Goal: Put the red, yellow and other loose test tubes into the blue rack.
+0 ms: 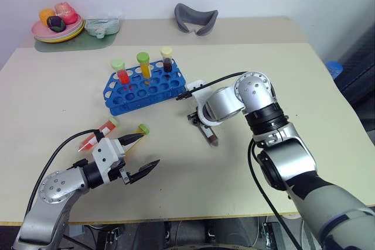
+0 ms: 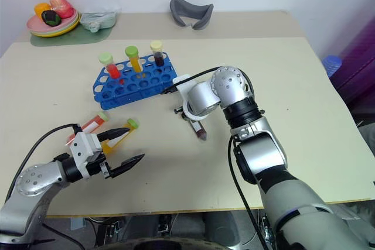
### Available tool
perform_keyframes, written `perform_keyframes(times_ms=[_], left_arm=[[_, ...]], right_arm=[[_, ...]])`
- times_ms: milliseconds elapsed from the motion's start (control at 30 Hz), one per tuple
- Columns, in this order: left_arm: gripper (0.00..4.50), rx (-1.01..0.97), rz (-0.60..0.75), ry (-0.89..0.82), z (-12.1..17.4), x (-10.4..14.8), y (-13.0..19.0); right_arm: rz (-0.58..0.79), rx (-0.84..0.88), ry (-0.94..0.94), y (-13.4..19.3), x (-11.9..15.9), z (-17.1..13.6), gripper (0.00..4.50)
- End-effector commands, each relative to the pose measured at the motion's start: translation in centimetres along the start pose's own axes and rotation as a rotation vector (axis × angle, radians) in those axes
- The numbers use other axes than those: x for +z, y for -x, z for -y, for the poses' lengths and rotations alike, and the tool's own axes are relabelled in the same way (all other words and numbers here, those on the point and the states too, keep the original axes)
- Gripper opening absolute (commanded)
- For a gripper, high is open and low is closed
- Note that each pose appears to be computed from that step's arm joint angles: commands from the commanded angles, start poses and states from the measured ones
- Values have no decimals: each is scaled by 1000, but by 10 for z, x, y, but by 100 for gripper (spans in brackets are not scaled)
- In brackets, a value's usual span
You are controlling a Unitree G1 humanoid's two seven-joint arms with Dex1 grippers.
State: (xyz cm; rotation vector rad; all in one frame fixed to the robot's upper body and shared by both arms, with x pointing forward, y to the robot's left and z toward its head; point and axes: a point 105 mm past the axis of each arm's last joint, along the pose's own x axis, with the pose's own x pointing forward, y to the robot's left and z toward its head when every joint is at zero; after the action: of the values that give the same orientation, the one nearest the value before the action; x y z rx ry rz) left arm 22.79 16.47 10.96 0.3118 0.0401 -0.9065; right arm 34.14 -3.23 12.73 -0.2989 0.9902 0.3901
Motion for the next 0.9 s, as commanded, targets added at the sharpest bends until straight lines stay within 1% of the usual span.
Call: perform_keyframes(times_ms=[33, 800, 867, 900], left_arm=[[450, -7, 15, -29, 1, 7, 0], [450, -8, 12, -35, -1, 6, -1], [450, -7, 13, -36, -1, 6, -1], [450, 2, 18, -41, -2, 7, -1]], right_arm=[[2, 26, -5, 1, 0, -5, 160], [39, 21, -20, 6, 8, -7, 160], [61, 5, -10, 9, 10, -6, 160], [107, -10, 6, 15, 16, -5, 160]])
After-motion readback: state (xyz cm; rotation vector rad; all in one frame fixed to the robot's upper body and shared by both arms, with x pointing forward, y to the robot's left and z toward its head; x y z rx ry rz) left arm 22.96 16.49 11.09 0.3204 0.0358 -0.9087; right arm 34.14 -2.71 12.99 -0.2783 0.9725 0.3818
